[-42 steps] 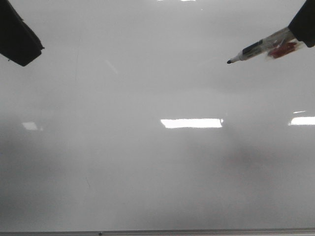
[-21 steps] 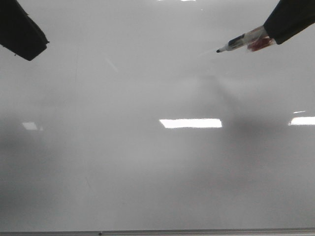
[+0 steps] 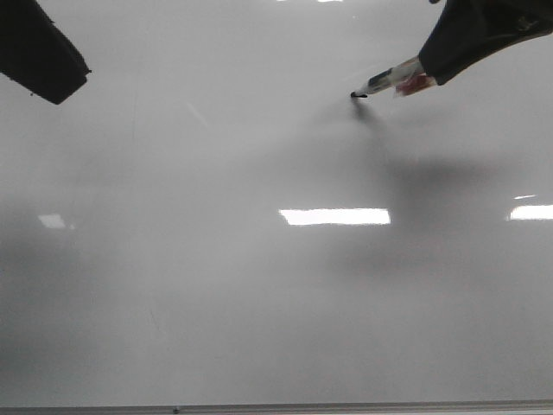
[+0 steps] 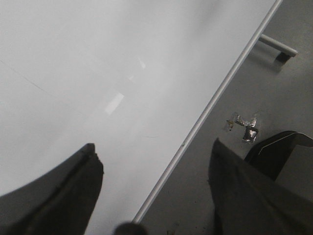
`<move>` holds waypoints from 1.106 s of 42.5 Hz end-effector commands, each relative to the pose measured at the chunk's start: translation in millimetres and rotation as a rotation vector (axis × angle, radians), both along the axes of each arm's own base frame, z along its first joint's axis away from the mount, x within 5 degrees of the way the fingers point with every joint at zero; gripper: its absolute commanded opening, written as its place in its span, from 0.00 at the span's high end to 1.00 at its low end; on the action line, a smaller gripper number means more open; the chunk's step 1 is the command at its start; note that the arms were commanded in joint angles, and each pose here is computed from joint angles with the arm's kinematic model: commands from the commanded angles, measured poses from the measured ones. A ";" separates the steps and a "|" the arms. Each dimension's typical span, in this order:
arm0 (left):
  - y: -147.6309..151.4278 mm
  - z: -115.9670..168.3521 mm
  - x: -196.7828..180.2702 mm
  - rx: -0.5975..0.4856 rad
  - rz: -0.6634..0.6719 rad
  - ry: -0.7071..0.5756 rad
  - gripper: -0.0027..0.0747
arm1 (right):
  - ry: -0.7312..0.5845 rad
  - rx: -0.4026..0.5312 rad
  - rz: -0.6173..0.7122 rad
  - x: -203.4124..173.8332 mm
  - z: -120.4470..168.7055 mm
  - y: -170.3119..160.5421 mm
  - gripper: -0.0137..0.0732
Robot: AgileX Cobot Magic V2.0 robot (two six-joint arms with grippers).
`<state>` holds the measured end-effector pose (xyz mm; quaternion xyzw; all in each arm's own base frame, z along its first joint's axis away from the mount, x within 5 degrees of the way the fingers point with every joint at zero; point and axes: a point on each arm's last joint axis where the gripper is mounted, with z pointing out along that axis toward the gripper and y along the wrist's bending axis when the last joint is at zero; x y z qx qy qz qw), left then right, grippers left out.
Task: Write number 8 on whiteboard
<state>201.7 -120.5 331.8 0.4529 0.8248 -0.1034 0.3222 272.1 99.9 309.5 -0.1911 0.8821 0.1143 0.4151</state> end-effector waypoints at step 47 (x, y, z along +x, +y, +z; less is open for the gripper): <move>-0.4 15.8 -0.1 -0.073 0.027 -0.061 0.37 | -0.063 0.011 -0.023 2.2 5.5 -7.9 0.92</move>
